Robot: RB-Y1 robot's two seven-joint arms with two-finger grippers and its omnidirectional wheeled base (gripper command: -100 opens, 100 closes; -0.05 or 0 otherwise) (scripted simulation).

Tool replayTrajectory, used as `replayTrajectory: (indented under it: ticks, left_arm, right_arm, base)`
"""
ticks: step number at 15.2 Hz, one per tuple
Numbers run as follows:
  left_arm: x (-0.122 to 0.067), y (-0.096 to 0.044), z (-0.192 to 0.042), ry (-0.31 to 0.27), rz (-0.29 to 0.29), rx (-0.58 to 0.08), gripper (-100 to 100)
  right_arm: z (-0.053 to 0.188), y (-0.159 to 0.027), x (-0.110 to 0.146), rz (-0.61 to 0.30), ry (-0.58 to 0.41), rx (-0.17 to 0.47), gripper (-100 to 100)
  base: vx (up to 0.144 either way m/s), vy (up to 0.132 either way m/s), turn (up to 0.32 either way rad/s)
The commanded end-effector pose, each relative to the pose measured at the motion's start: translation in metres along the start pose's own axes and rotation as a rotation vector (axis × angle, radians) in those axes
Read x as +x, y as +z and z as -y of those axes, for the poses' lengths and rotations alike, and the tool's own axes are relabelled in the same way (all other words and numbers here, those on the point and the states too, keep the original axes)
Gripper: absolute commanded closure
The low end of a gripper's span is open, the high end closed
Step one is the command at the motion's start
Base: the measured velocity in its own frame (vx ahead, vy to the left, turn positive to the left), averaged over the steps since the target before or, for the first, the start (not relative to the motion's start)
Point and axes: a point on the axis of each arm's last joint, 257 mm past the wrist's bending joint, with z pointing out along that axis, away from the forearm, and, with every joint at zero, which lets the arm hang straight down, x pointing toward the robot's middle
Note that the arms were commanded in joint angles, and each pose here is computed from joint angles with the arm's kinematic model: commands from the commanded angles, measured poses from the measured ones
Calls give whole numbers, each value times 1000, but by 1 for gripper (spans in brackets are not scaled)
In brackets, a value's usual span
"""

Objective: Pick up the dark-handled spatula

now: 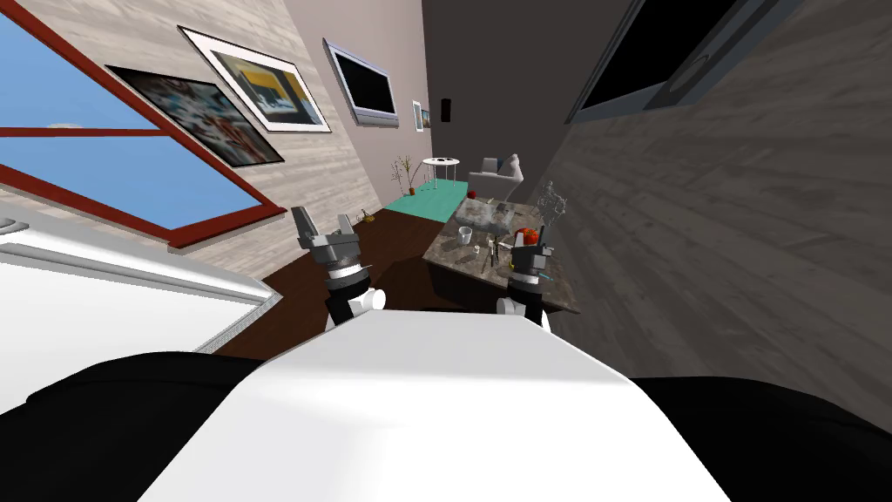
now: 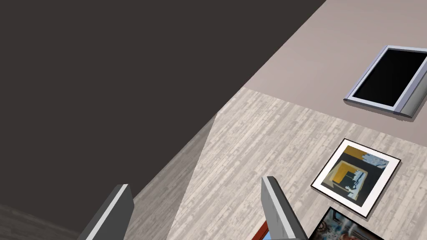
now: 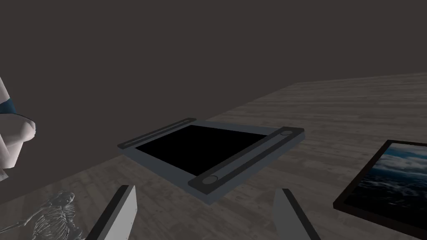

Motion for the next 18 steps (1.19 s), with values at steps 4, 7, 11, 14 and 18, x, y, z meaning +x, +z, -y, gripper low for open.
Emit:
replayTrajectory:
  ticks: [4, 7, 11, 14, 18]
  left_arm:
    - [0, 0, 0, 0, 0, 0, 0]
    - [0, 0, 0, 0, 0, 0, 0]
    - [0, 0, 0, 0, 0, 0, 0]
    - [0, 0, 0, 0, 0, 0, 0]
    - [0, 0, 0, 0, 0, 0, 0]
  right_arm:
    - [7, 2, -3, -53, -30, 37, -100]
    - [17, 5, -13, -84, -57, 85, -100]
    - [28, 10, -31, -97, -82, 143, -100]
    - [36, 13, -43, -94, -93, 182, -100]
    - [49, 18, -73, -72, -113, 258, -100]
  base:
    - [-38, 6, 49]
    - [-64, 14, 76]
    - [-72, 24, 96]
    - [-79, 36, 120]
    - [-86, 41, 127]
